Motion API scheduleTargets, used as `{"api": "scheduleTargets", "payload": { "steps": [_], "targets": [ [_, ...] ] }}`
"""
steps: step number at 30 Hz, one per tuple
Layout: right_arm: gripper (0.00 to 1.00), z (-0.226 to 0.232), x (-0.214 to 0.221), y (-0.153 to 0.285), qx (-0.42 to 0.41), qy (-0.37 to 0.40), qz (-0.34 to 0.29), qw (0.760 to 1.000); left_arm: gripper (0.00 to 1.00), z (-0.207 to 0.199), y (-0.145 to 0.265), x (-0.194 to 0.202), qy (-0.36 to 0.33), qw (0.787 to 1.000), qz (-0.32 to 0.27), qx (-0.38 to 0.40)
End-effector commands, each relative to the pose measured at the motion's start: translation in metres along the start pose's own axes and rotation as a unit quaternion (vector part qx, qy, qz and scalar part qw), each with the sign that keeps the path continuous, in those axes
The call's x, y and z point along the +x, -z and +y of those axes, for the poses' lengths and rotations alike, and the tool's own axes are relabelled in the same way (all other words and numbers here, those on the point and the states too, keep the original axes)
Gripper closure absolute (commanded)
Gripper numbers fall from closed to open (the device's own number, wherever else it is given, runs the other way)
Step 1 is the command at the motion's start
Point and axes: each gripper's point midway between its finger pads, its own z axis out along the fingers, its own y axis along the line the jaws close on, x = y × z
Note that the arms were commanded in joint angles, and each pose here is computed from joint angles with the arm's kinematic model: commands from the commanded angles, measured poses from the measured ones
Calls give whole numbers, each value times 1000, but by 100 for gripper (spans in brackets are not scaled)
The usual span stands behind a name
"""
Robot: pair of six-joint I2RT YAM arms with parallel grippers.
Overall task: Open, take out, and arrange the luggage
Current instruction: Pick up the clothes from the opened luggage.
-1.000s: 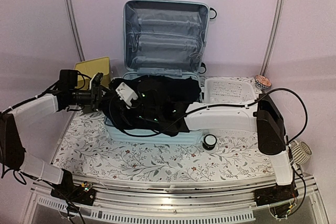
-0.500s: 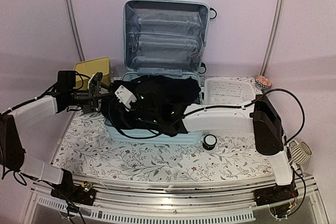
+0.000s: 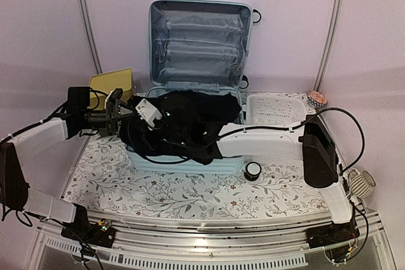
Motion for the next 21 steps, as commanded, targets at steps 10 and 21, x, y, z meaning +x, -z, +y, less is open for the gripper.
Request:
{"api": "scheduleTargets", "payload": {
  "steps": [10,21],
  "targets": [
    [97,47,-47,-9,-56,46,-68,995,13,-7,-4,5,1,1000,16,12],
    [96,53,9,-32,-53,39,-13,998,37,-2,-9,8,9,1000,23,8]
  ]
}}
